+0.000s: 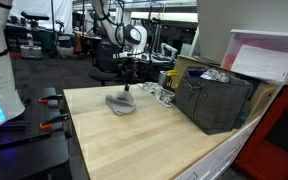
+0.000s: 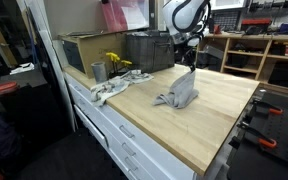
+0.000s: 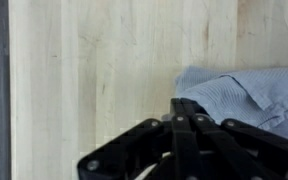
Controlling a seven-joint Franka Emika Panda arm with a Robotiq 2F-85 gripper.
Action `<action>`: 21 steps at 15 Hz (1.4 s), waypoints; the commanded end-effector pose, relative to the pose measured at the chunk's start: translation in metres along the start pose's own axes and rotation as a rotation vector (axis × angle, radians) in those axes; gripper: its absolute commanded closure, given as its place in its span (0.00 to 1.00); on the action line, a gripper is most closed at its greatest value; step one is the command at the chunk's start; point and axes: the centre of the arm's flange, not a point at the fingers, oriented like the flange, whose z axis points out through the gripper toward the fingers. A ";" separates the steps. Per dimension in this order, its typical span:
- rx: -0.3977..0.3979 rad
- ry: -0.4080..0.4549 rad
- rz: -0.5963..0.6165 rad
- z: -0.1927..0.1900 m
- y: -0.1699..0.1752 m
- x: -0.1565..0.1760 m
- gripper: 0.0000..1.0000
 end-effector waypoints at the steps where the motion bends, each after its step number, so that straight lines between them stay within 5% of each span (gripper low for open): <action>1: -0.089 -0.092 -0.007 0.010 0.025 -0.033 1.00; 7: -0.236 -0.239 0.002 0.019 0.048 -0.055 1.00; 9: -0.225 -0.297 0.055 0.020 0.041 -0.068 1.00; 14: -0.056 -0.459 0.286 0.021 0.003 -0.095 1.00; 15: -0.015 -0.474 0.325 0.019 -0.005 -0.097 0.74; 17: 0.053 -0.491 0.409 0.014 -0.013 -0.099 0.68; 21: 0.103 -0.452 0.520 -0.002 -0.005 -0.089 0.37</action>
